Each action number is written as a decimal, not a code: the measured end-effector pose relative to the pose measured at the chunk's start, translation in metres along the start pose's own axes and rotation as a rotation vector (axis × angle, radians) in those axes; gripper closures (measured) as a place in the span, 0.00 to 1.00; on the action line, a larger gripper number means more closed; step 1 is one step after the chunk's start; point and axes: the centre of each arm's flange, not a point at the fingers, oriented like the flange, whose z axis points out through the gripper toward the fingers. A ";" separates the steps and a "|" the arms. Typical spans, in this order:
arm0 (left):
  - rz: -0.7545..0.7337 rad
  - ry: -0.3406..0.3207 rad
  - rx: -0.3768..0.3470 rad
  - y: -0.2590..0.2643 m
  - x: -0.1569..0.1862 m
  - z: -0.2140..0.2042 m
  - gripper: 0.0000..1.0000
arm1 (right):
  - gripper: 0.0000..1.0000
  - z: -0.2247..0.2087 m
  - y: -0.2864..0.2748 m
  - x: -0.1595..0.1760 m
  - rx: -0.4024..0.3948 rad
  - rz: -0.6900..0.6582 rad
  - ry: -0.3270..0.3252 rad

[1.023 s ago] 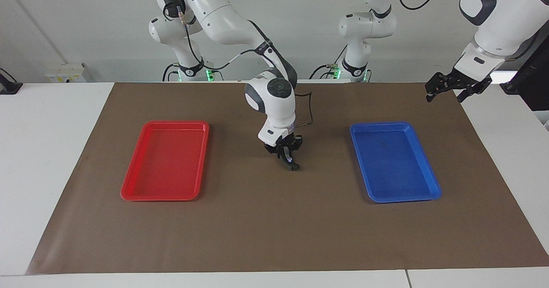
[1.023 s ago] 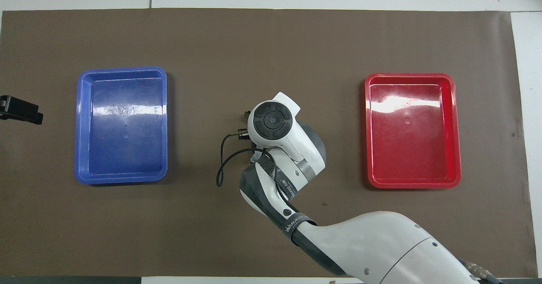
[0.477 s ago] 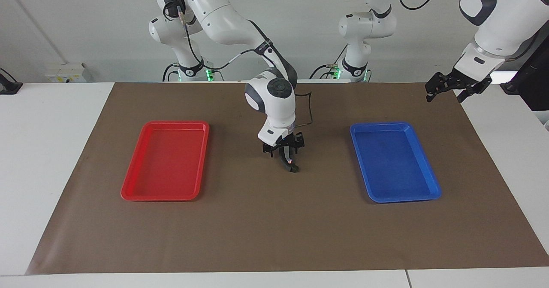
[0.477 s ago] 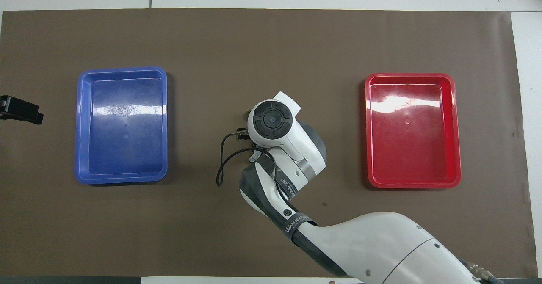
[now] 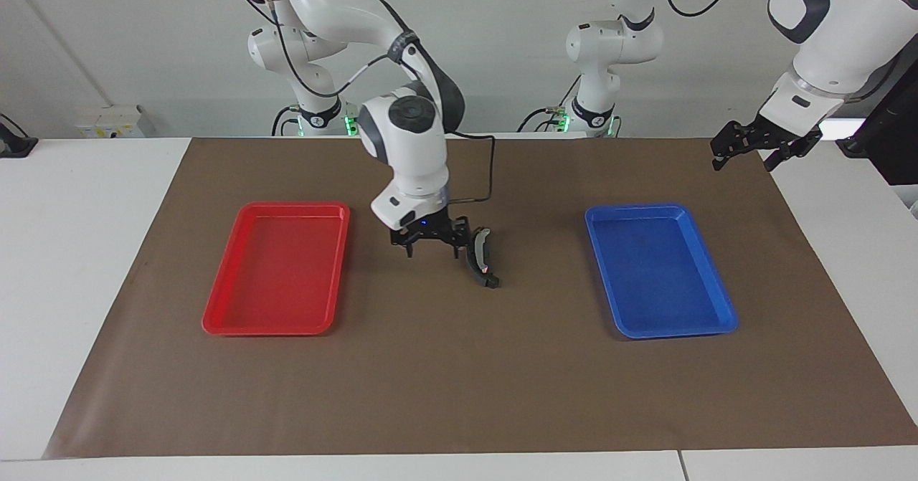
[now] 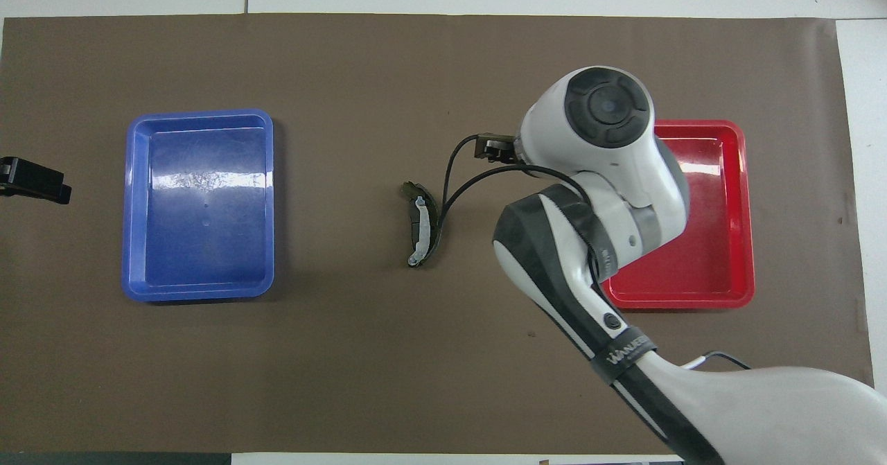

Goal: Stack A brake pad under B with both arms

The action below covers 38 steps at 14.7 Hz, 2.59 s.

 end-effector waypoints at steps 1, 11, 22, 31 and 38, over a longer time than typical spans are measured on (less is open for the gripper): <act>0.001 0.002 0.000 0.000 0.000 0.000 0.01 | 0.00 -0.019 0.031 0.012 -0.021 0.010 0.001; 0.013 0.005 0.002 0.007 0.002 0.000 0.01 | 0.00 -0.141 0.215 0.016 -0.112 0.002 -0.081; 0.013 0.008 0.002 0.007 0.002 0.000 0.01 | 0.00 -0.177 0.265 0.004 -0.092 -0.068 -0.168; 0.013 0.009 0.002 0.007 0.002 -0.001 0.01 | 0.00 -0.180 0.257 0.003 -0.088 -0.081 -0.163; 0.013 0.010 0.002 0.007 0.002 0.000 0.01 | 0.00 -0.190 0.249 0.003 -0.046 -0.084 -0.156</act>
